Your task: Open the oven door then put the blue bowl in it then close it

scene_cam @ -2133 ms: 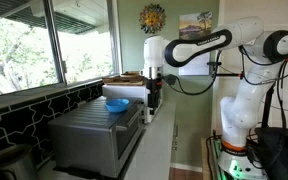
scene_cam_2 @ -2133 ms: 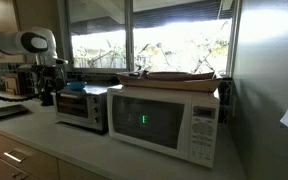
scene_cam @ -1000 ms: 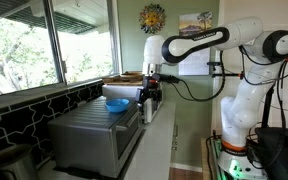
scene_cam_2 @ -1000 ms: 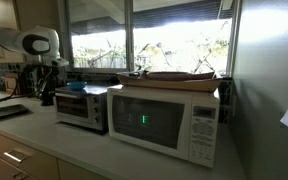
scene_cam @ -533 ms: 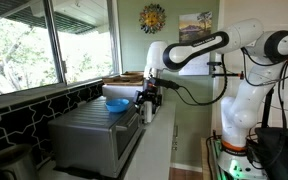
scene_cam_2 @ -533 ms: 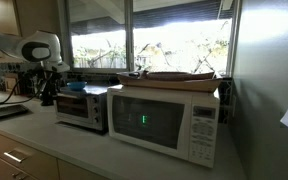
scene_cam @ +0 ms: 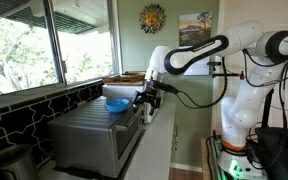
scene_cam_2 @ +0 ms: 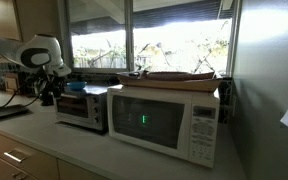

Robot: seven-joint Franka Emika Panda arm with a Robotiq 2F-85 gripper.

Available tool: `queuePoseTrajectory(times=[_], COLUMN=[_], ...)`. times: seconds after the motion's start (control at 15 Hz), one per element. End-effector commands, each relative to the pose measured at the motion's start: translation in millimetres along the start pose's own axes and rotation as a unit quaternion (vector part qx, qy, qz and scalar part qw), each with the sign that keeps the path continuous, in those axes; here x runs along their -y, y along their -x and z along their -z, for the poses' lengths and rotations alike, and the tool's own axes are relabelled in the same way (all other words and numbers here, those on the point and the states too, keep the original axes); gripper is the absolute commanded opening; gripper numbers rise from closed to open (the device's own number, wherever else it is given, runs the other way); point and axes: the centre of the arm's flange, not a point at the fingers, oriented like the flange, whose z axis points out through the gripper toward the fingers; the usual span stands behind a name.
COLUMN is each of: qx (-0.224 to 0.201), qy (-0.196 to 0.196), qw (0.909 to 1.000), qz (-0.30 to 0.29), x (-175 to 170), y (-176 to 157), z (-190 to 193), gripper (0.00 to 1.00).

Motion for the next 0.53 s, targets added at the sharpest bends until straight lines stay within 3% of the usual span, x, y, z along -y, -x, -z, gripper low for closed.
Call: queuePoseTrajectory(times=[0.0,0.47], qx=[-0.008,-0.01], qy=[-0.019,-0.024], qw=[0.9996,0.9993], qz=[-0.02,-0.027], x=[-16.0,-22.4], y=[2.7,-1.3], z=[-3.3,-12.8], gripper=[1.0,1.0])
